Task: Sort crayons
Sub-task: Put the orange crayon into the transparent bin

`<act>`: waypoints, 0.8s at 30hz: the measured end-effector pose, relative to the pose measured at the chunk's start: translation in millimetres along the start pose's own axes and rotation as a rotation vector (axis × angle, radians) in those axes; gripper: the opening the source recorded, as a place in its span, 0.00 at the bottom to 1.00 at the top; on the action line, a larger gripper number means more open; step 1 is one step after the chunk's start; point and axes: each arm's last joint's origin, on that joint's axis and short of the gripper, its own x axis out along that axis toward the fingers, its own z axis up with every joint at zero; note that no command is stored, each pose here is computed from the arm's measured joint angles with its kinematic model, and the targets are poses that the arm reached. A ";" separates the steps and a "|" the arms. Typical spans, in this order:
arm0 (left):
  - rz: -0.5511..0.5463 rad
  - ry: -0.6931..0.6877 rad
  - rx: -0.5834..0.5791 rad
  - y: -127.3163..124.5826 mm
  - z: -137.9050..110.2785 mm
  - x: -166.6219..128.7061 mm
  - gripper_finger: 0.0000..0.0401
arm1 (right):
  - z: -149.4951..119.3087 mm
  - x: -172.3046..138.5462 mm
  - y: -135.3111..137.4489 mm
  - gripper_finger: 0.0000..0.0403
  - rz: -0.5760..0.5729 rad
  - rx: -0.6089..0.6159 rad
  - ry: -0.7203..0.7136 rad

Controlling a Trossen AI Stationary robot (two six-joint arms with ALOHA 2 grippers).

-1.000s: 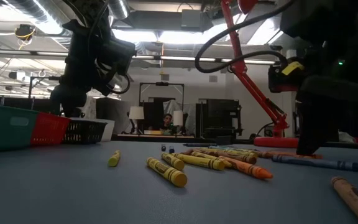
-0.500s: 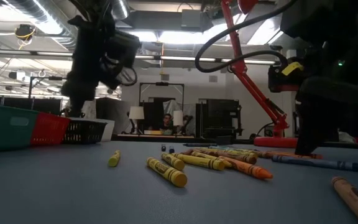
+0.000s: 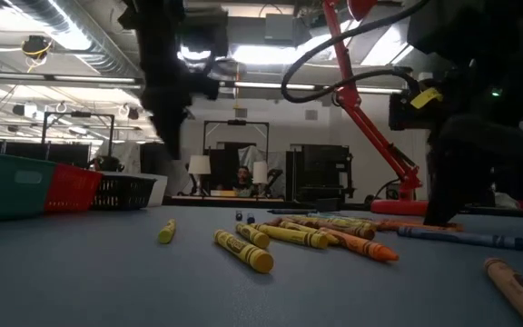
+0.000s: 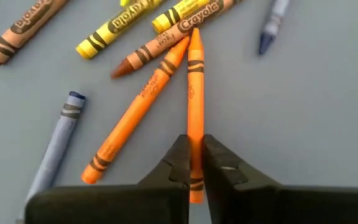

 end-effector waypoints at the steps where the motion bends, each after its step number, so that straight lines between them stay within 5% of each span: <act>1: -0.044 -0.035 0.008 -4.8 3.2 -0.9 0.19 | 2.6 -1.0 1.3 0.05 -0.004 -0.016 -0.016; 13: -0.332 -0.377 0.226 -56.7 26.1 -20.0 0.19 | 41.8 -24.0 22.6 0.04 -0.028 -0.208 -0.275; 24: -0.353 -0.516 0.477 -92.6 23.4 -34.7 0.19 | 65.4 -36.1 37.9 0.04 0.010 -0.323 -0.555</act>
